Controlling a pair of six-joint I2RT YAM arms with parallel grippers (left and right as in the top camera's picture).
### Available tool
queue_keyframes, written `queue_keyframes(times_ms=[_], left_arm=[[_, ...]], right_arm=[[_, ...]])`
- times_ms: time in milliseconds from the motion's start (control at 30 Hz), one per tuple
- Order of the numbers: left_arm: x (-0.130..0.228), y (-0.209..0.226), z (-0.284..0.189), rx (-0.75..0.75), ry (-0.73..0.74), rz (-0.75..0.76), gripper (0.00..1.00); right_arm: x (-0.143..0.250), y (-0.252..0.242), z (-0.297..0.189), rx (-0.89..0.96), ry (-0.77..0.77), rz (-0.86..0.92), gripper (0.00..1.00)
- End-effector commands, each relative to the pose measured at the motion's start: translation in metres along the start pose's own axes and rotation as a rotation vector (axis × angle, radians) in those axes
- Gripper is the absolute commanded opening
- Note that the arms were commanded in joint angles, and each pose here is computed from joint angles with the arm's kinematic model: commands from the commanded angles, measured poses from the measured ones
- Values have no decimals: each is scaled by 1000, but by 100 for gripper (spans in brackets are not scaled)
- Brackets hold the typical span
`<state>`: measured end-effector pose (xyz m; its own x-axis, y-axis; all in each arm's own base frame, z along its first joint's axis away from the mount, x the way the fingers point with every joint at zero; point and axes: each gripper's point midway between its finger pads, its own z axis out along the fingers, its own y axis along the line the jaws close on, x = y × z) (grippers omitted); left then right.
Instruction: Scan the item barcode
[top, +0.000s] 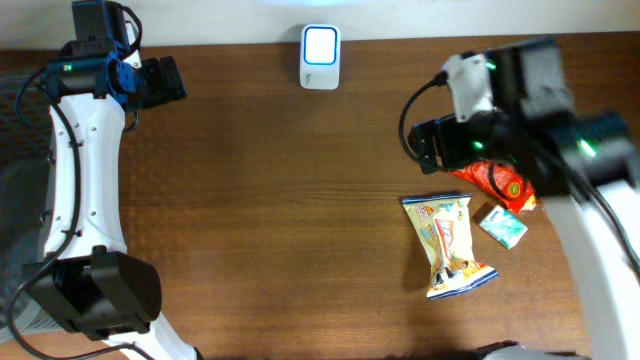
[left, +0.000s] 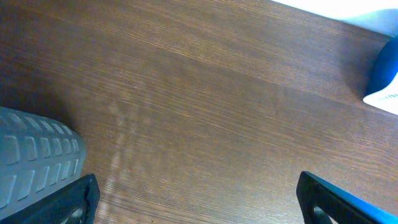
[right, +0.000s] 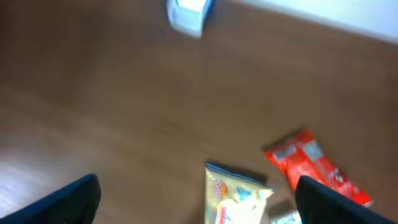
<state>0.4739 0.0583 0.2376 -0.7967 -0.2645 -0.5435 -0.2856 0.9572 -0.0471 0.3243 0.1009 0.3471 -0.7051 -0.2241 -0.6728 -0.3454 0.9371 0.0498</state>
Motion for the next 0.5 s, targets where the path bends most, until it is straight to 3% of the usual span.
queue_keyframes(times_ms=[0,133,267,467], left_arm=[[-5,1,-1,-7,-12,-14,99],[-5,1,-1,-6,-12,-14,99],[-5,1,-1,-6,-12,-14,99],[-5,1,-1,-7,-12,-14,99]], right_arm=[[-8,13,-36,-30,-102,45,99],[-3,13,-47,-21,-111,33,99],[22,4,-46,34,-14,35,99],[23,-14,-42,109,-14,86,99]])
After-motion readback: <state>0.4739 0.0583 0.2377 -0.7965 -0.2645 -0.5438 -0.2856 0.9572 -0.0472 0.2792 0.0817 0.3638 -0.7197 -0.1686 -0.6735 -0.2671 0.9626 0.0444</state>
